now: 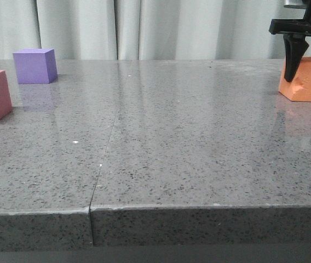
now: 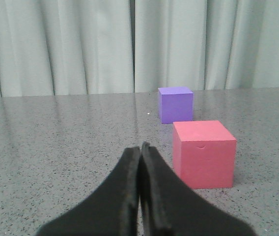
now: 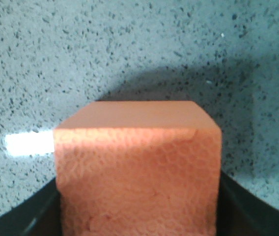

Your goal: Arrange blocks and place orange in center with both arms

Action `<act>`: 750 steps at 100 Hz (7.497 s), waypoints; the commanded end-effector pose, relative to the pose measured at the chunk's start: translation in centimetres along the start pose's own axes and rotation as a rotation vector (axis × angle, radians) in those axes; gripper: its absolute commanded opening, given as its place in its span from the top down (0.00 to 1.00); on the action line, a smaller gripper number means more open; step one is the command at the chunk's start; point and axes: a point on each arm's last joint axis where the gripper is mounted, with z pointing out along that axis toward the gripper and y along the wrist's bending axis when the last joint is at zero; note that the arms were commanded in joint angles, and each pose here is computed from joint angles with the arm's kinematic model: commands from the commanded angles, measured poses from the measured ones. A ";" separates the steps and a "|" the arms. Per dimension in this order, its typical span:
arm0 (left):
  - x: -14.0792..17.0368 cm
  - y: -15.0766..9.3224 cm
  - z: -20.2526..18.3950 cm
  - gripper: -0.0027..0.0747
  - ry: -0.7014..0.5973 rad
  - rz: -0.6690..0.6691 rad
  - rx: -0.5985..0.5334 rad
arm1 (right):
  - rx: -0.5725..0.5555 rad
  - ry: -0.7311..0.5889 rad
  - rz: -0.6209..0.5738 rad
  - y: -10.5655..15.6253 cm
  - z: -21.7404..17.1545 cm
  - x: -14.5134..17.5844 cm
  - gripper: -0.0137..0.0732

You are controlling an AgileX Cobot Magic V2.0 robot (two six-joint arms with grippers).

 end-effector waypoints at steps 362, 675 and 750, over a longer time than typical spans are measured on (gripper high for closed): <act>0.5 0.0 -0.1 0.99 -0.063 -0.009 0.002 | -0.252 -0.227 -0.231 14.3 -15.8 9.3 0.92; -17.9 -2.4 20.1 0.11 0.552 0.171 0.218 | -0.479 -0.758 -0.185 -2.0 -11.4 34.1 0.92; -17.3 -14.2 29.7 0.11 0.590 0.800 0.866 | -0.479 -0.758 -0.185 -2.0 -11.4 34.1 0.92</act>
